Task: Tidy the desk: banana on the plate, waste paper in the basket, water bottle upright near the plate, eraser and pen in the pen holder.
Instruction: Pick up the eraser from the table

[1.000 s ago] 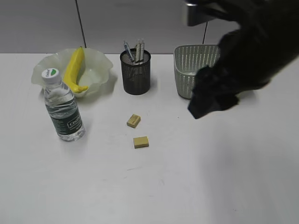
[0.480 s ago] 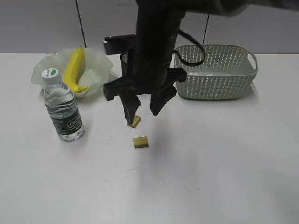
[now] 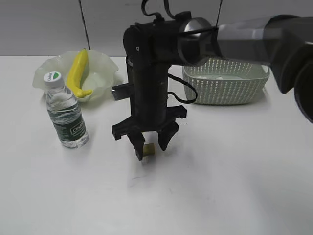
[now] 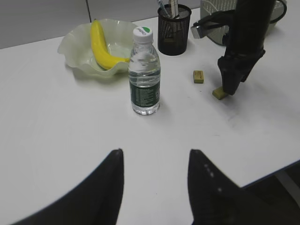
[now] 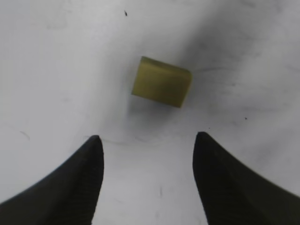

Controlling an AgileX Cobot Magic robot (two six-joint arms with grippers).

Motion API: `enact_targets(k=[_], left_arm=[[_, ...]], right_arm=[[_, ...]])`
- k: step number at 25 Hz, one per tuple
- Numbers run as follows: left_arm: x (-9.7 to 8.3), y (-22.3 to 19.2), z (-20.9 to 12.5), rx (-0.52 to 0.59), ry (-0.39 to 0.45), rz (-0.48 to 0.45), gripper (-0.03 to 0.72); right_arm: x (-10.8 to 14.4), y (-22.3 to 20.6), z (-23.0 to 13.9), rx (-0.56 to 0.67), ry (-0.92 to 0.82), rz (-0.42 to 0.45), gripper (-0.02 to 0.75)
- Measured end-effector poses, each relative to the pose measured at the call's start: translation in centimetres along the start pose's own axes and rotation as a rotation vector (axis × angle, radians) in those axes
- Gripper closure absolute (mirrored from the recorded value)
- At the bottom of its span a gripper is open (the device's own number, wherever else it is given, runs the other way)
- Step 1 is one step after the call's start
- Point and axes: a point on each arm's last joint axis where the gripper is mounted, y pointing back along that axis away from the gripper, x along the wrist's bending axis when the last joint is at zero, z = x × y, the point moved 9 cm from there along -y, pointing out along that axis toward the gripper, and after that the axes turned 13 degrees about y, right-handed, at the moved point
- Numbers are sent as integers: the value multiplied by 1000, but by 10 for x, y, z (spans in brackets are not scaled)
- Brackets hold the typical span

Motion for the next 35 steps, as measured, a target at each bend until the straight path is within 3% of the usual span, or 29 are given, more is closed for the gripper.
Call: enact_targets(k=[21,27,35], left_arm=[[0,0,0,0,0,0,351],[0,0,0,0,0,0,351],[0,0,0,0,0,0,351]], right_arm=[[-15,-27,16,-12,-28,-5,261],[-21,-26,18,-22,-62,22,339],[-18,-30,19,-23,-60,54,356]])
